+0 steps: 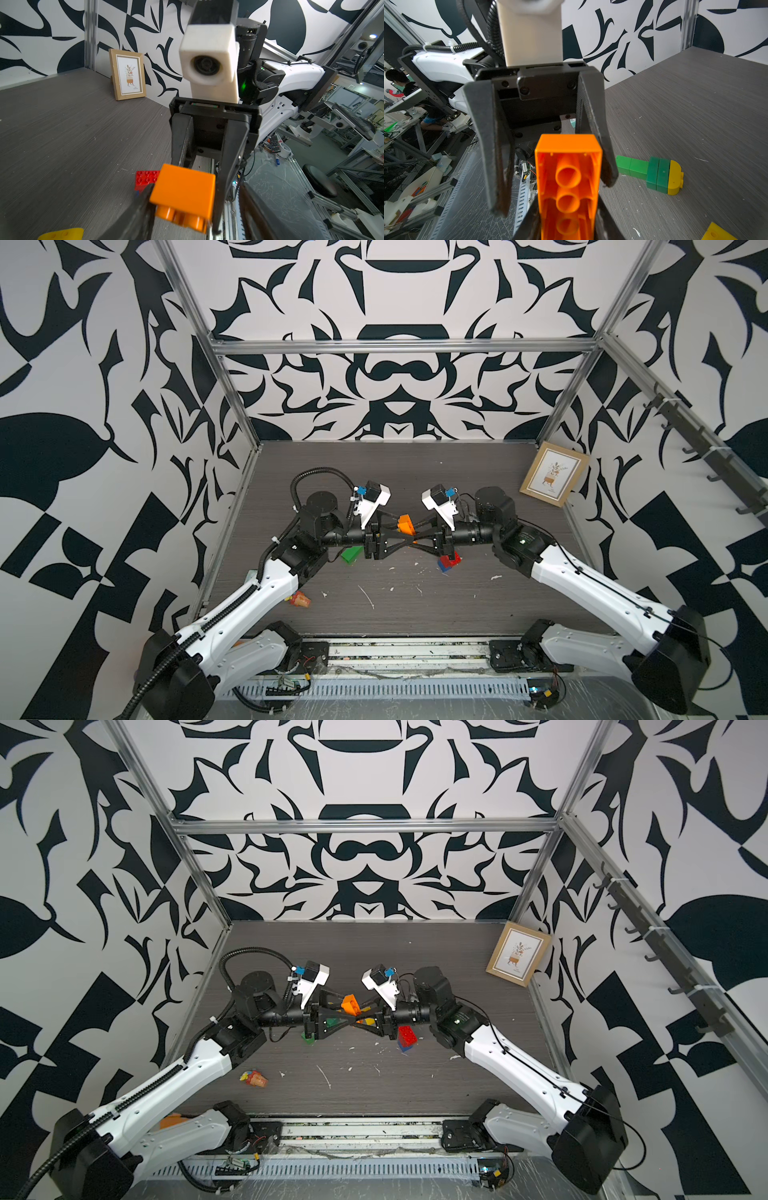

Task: Assemble an ice cream with lego
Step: Pick up the lego brick from the center of the board, then place the lego brick at the center of the board, then pick up the lego brick from the center of the board.

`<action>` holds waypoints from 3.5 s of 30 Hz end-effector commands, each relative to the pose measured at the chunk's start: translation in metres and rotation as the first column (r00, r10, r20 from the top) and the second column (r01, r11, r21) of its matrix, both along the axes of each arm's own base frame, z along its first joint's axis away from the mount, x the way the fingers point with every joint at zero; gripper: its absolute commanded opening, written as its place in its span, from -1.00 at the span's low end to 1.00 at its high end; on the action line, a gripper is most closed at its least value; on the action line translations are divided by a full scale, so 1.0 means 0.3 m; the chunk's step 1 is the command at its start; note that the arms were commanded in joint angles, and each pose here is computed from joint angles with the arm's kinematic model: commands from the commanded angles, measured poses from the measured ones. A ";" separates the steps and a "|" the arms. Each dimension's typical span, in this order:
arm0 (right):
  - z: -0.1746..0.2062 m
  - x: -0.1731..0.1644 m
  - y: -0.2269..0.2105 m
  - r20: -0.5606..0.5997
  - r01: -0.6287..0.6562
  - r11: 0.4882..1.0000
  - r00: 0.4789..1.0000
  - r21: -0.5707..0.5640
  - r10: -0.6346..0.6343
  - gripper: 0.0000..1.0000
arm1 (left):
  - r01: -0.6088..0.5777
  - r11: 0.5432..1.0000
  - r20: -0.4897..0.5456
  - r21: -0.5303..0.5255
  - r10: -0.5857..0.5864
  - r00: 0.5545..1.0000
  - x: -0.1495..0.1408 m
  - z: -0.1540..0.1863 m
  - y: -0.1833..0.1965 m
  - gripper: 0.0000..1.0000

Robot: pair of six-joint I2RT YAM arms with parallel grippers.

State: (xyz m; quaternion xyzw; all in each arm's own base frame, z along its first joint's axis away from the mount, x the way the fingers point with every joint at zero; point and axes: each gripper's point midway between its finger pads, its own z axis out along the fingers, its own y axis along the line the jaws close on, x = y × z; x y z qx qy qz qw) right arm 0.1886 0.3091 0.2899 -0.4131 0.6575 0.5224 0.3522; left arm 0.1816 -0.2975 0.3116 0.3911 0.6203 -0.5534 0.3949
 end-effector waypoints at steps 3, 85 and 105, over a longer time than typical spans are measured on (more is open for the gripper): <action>0.021 0.006 0.010 0.017 -0.014 0.999 1.000 0.043 0.014 -0.63 | -0.013 1.000 0.050 -0.027 0.014 0.999 0.018 0.052 -0.010 -0.03; -0.790 0.007 0.223 -0.012 0.370 0.436 0.750 -0.820 -0.661 0.21 | -0.666 0.444 -0.117 0.600 0.872 0.476 0.174 -0.396 0.570 0.99; -0.779 0.004 0.226 0.097 0.393 0.423 0.816 -0.817 -0.570 0.10 | -0.686 0.442 -0.099 0.577 0.872 0.479 0.171 -0.384 0.580 0.99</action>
